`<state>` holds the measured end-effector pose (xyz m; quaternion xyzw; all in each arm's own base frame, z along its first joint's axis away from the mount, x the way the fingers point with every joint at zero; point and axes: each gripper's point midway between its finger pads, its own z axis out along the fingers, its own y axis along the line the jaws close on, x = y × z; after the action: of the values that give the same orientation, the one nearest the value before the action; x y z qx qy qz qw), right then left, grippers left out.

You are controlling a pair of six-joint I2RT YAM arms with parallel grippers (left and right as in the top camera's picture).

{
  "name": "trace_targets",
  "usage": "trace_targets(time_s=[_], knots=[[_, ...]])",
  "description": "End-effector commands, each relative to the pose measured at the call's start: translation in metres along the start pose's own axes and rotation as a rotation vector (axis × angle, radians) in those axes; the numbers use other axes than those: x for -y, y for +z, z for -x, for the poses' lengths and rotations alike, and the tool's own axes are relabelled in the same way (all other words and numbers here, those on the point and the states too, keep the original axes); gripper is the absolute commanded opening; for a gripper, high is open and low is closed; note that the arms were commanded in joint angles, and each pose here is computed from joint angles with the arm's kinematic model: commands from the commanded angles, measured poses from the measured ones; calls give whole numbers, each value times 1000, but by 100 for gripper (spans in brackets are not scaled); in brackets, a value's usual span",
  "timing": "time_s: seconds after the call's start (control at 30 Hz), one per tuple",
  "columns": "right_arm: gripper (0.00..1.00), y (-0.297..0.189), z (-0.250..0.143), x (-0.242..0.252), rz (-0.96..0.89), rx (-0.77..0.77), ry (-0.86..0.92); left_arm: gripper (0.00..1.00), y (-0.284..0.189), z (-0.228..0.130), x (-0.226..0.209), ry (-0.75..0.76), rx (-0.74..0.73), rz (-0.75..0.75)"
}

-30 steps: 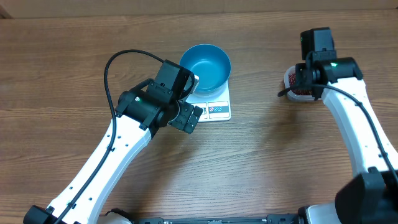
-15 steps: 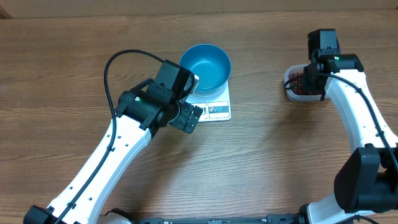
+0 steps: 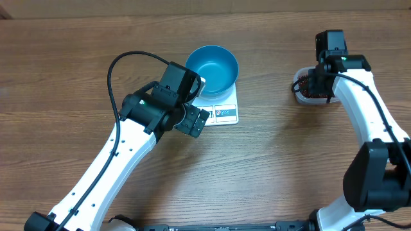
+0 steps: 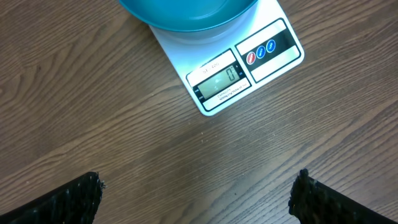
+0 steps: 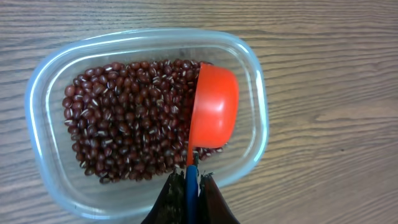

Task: Scoop item into bowl and weigh 150g on scale
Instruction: 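Move the red scoop over the bean tub with the right gripper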

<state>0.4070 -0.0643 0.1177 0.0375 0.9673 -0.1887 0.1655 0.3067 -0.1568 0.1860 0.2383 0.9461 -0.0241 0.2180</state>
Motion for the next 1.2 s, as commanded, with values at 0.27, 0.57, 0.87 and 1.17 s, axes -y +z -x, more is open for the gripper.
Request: trace_targets(time_s=[0.27, 0.57, 0.87, 1.17], knots=[[4, 2, 10, -14, 85, 15, -48, 100, -3, 0, 2, 15, 9, -12], [4, -1, 11, -39, 251, 27, -64, 100, -3, 0, 2, 16, 9, -12], [4, 3, 4, -32, 383, -6, -7, 100, -3, 0, 2, 15, 9, -12], [4, 5, -3, -21, 484, -30, 59, 100, -3, 0, 2, 15, 9, -12]])
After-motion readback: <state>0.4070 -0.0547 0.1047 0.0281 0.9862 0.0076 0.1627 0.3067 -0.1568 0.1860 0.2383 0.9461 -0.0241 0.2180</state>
